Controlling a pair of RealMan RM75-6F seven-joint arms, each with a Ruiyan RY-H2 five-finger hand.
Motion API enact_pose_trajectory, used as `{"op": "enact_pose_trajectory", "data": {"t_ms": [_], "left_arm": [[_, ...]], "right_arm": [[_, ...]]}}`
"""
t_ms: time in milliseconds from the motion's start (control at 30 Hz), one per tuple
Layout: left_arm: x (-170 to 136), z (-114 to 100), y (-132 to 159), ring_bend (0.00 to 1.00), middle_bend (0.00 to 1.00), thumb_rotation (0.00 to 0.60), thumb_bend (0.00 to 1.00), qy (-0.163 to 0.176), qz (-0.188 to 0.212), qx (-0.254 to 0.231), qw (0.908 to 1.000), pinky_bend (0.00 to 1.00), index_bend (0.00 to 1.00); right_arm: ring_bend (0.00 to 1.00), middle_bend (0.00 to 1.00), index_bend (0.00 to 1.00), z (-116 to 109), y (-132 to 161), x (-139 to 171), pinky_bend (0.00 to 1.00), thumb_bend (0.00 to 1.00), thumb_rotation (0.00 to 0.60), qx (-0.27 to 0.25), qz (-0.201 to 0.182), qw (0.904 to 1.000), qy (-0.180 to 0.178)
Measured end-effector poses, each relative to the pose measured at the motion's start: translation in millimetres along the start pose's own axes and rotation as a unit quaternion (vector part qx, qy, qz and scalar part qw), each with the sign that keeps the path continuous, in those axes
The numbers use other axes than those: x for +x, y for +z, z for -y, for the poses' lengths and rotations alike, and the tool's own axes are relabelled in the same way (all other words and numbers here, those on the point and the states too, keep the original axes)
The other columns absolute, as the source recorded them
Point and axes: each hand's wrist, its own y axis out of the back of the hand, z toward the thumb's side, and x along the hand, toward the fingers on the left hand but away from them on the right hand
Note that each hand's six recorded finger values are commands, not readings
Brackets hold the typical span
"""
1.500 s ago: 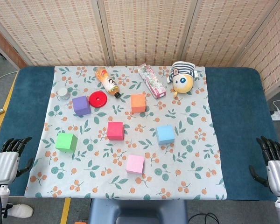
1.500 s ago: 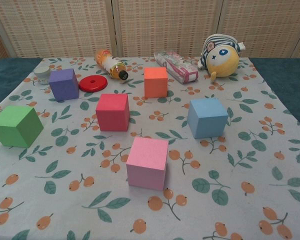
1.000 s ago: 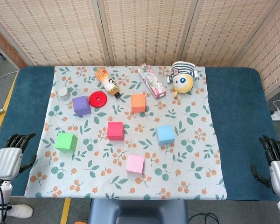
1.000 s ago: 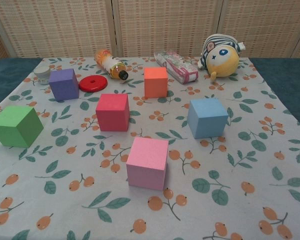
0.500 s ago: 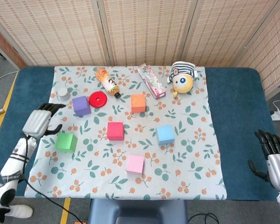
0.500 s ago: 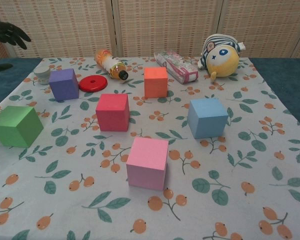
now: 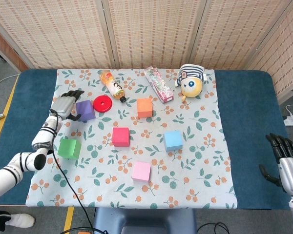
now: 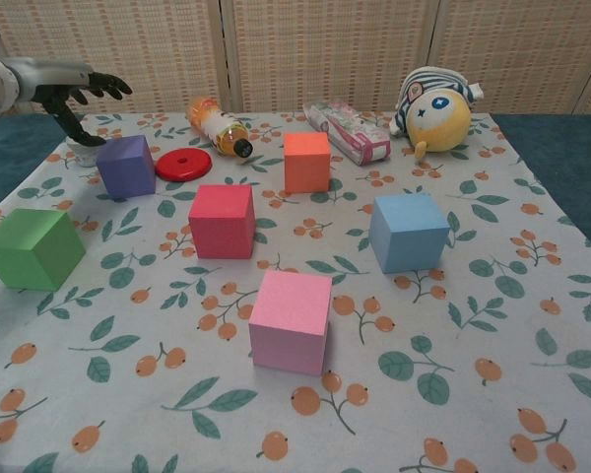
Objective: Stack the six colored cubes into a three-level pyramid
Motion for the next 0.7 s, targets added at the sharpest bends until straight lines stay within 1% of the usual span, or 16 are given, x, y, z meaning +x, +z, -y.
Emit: {"op": "enact_pose_trajectory", "data": {"t_ms": [200,500,600,633,700], "left_arm": [[14.4,16.4,12.8,0.01,0.02,0.600,0.35,-0.039,-0.005,-0.009,0.9992,0.12,0.00],[22.5,23.1,4.9,0.01,0.02,0.600,0.35,-0.046,-0.023,0.000,0.9987,0.12,0.00],[26.5,25.4,2.0,0.03,0.05,0.600,0.35,-0.050,-0.031,-0.001,0.9983,0.12,0.02],[27.6,26.1,1.2,0.05,0.07,0.600,0.36,-0.051,-0.034,0.000,0.9981,0.13,0.04],[30.3,28.0,-0.4,0.12,0.13,0.600,0.36,-0.052,-0.039,0.000,0.9979,0.15,0.09]], "right_arm": [[0.00,0.05,0.00,0.3,-0.5,-0.8,0.06,0.00,0.600,-0.002,0.002,1.0000,0.003],[0.00,0.05,0.00,3.5,-2.9,-1.0,0.06,0.00,0.600,-0.007,0.010,0.9999,0.008],[0.00,0.05,0.00,3.3,-3.4,-1.0,0.06,0.00,0.600,-0.007,0.012,0.9999,0.008],[0.00,0.05,0.00,3.2,-3.6,-1.1,0.06,0.00,0.600,-0.007,0.013,0.9999,0.008],[0.00,0.05,0.00,3.2,-3.5,-1.6,0.06,0.00,0.600,-0.007,0.014,0.9999,0.008]]}}
